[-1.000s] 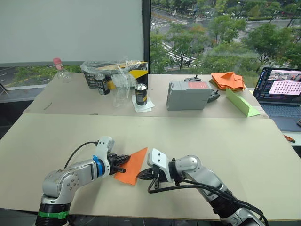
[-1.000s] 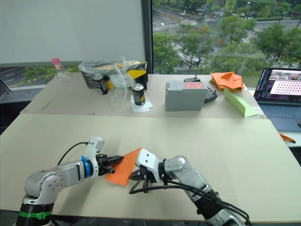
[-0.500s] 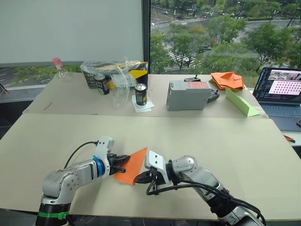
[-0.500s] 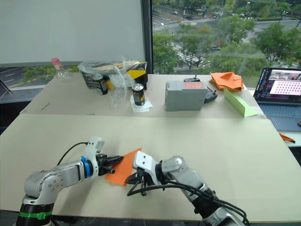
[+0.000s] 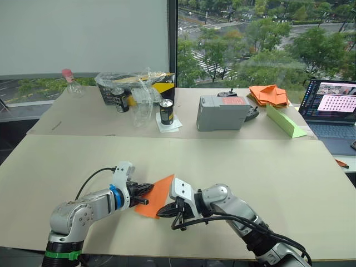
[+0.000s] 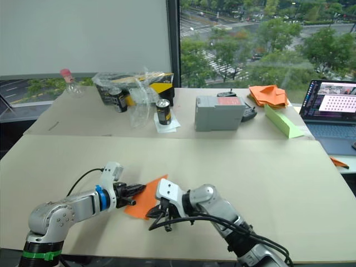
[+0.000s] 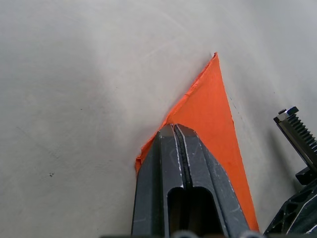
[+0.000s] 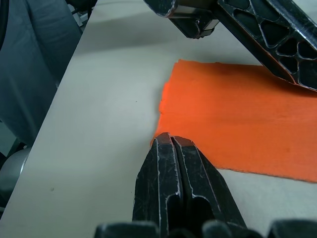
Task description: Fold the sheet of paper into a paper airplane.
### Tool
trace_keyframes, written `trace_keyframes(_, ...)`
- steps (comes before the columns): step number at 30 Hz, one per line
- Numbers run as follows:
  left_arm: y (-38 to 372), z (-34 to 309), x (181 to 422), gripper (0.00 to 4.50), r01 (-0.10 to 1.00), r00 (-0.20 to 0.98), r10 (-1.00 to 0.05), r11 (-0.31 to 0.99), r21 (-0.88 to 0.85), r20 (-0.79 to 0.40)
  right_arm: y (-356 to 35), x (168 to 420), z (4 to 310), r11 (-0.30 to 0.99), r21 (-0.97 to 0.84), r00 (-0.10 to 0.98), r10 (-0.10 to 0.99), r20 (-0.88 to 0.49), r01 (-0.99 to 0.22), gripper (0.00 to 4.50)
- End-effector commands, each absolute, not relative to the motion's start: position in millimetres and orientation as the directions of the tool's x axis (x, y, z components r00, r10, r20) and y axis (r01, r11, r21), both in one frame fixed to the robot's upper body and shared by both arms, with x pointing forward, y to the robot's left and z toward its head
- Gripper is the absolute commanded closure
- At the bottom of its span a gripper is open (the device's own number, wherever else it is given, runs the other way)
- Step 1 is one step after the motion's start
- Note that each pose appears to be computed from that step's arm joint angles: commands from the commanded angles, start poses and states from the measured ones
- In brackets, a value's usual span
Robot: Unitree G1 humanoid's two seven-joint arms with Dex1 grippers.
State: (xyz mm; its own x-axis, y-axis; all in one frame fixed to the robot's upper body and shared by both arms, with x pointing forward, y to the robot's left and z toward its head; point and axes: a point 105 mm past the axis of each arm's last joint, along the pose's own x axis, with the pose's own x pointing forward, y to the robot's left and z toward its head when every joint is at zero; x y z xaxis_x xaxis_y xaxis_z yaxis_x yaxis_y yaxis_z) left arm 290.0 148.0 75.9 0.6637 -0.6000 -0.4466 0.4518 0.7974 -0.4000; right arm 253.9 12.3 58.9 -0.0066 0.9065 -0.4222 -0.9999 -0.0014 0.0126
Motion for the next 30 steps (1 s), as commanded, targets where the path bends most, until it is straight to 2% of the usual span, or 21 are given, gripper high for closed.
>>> trace_keyframes(1,153,57,282,4.50,0.405,0.629,-0.573,0.819,-0.407,-0.525,1,248,27,0.027,0.082,-0.019,0.860,-0.510,-0.996,4.48)
trace_keyframes(7,152,57,283,4.50,0.408,0.628,-0.575,0.817,-0.408,-0.524,-13,271,33,0.091,0.033,0.061,0.852,-0.521,-0.995,4.48)
trace_keyframes(19,151,57,285,4.50,0.416,0.623,-0.582,0.813,-0.408,-0.523,-25,293,43,0.189,-0.002,0.165,0.853,-0.495,-0.982,4.48)
trace_keyframes(30,150,58,288,4.50,0.422,0.620,-0.585,0.810,-0.407,-0.522,-19,308,56,0.283,0.017,0.250,0.873,-0.418,-0.959,4.48)
